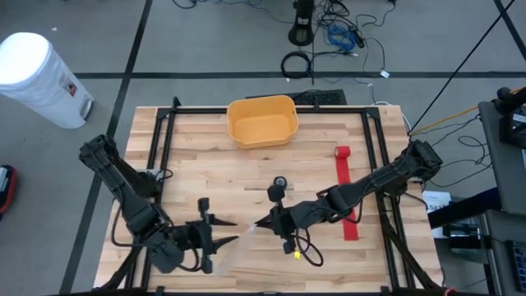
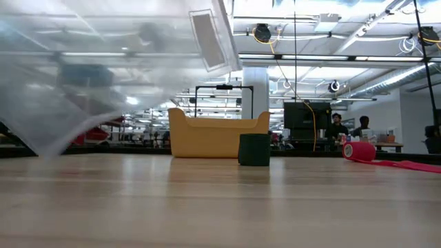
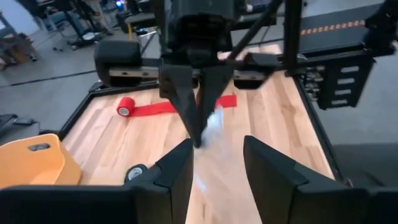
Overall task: Roll bandage
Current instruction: Open the transparent zip bag
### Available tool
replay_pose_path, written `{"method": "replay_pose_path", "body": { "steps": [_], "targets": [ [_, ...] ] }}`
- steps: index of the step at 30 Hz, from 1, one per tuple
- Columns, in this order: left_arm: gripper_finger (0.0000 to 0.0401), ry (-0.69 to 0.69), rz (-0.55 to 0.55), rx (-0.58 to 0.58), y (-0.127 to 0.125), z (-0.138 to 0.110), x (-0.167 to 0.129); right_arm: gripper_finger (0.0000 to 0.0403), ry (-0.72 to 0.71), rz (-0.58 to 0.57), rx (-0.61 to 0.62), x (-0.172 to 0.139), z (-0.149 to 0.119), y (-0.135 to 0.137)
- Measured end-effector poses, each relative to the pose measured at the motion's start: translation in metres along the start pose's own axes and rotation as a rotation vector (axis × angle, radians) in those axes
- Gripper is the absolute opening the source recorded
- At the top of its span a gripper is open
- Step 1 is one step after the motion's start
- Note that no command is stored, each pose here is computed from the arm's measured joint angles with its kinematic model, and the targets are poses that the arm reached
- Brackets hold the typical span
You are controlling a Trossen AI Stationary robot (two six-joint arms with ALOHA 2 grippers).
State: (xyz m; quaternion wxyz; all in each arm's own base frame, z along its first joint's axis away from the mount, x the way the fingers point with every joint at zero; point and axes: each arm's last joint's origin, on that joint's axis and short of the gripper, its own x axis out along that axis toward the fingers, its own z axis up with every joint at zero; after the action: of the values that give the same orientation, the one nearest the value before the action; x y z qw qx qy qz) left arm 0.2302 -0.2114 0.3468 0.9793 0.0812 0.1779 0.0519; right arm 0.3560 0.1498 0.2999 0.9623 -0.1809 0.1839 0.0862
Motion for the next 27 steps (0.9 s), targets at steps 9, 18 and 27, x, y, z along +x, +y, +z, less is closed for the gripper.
{"method": "replay_pose_path", "body": {
  "steps": [9, 18, 27],
  "targets": [
    [0.0148, 0.039, 0.014, -0.038, -0.001, -0.007, 0.047, 0.0000, 0.086, -0.015, 0.068, 0.002, -0.010, -0.010],
    [0.0148, 0.051, 0.037, -0.011, 0.005, -0.008, 0.052, 0.0000, 0.120, -0.016, 0.073, 0.003, -0.014, -0.012],
    [0.0143, 0.049, 0.092, 0.008, 0.007, -0.009, 0.052, 0.0000, 0.120, -0.017, 0.077, 0.003, -0.014, -0.012]
  ]
}}
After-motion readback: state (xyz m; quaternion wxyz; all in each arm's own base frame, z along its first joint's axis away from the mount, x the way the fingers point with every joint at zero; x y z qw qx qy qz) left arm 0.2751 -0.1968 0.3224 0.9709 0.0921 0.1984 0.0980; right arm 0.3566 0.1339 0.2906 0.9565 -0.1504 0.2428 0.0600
